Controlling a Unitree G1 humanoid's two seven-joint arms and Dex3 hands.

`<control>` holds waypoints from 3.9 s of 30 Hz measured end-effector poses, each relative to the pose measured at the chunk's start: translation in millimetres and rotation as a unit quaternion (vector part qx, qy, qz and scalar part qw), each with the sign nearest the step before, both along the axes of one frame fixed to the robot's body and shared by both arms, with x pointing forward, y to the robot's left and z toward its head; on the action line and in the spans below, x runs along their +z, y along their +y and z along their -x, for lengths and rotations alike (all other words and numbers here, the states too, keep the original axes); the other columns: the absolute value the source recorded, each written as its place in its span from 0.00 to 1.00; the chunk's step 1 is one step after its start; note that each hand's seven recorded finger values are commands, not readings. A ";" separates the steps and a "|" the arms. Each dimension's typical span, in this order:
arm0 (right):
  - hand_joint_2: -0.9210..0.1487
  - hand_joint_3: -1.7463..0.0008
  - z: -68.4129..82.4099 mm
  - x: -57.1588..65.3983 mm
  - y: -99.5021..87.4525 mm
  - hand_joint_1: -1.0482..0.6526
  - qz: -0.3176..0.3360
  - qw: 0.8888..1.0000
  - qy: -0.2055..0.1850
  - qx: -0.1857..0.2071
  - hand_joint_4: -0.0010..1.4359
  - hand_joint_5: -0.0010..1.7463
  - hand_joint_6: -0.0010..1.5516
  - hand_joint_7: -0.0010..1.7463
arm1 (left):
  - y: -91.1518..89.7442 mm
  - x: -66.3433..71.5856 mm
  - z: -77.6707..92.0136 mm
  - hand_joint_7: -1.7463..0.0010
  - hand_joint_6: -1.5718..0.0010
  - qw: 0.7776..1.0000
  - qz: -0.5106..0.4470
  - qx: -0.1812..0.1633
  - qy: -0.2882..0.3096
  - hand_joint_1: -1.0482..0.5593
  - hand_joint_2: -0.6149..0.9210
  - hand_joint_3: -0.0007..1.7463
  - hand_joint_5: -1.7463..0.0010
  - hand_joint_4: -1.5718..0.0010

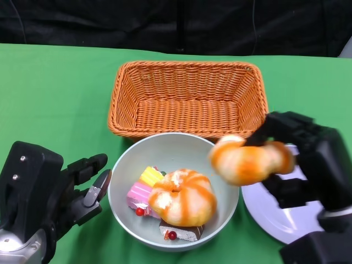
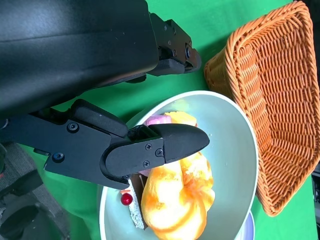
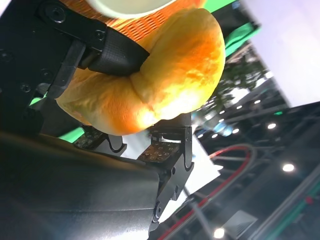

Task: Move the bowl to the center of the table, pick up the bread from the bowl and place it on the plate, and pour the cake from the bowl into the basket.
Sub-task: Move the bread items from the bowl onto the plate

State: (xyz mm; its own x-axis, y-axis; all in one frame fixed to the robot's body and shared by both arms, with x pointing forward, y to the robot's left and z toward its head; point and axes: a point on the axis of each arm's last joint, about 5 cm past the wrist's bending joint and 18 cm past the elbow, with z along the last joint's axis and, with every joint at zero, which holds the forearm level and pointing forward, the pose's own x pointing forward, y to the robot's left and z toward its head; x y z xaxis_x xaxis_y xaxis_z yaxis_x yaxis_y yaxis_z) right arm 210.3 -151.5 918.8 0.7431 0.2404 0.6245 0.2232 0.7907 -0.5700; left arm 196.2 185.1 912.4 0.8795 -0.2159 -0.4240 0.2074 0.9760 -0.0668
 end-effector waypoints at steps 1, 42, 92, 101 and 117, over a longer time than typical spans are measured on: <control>0.73 0.02 0.2 0.1 -5.3 0.53 0.002 1.000 -0.001 -0.011 0.70 1.00 0.53 0.91 | 0.0 0.0 0.0 1.00 0.85 1.000 0.000 0.000 0.000 0.21 1.00 0.39 0.67 1.00; 0.00 0.83 25.4 23.8 -50.2 0.03 0.305 0.908 0.262 -0.114 0.00 0.24 0.05 0.01 | 2.6 2.1 0.6 0.99 0.84 1.000 0.003 0.006 -0.001 0.21 1.00 0.38 0.64 1.00; 0.00 0.96 -11.5 8.4 65.2 0.23 0.308 0.926 0.156 0.154 0.14 0.46 0.27 0.08 | -3.3 6.7 3.2 1.00 0.85 1.000 0.000 -0.008 -0.007 0.20 1.00 0.38 0.66 1.00; 0.00 0.97 -23.4 -1.9 76.1 0.27 0.367 0.898 0.182 0.160 0.21 0.35 0.32 0.04 | -6.9 7.7 3.8 1.00 0.86 1.000 -0.010 -0.008 -0.005 0.20 1.00 0.39 0.67 1.00; 0.29 0.56 -27.4 -21.3 81.7 0.47 0.295 0.936 0.110 0.157 0.69 0.99 0.50 0.87 | -7.1 7.6 3.7 1.00 0.86 1.000 -0.018 0.000 -0.006 0.20 1.00 0.39 0.67 1.00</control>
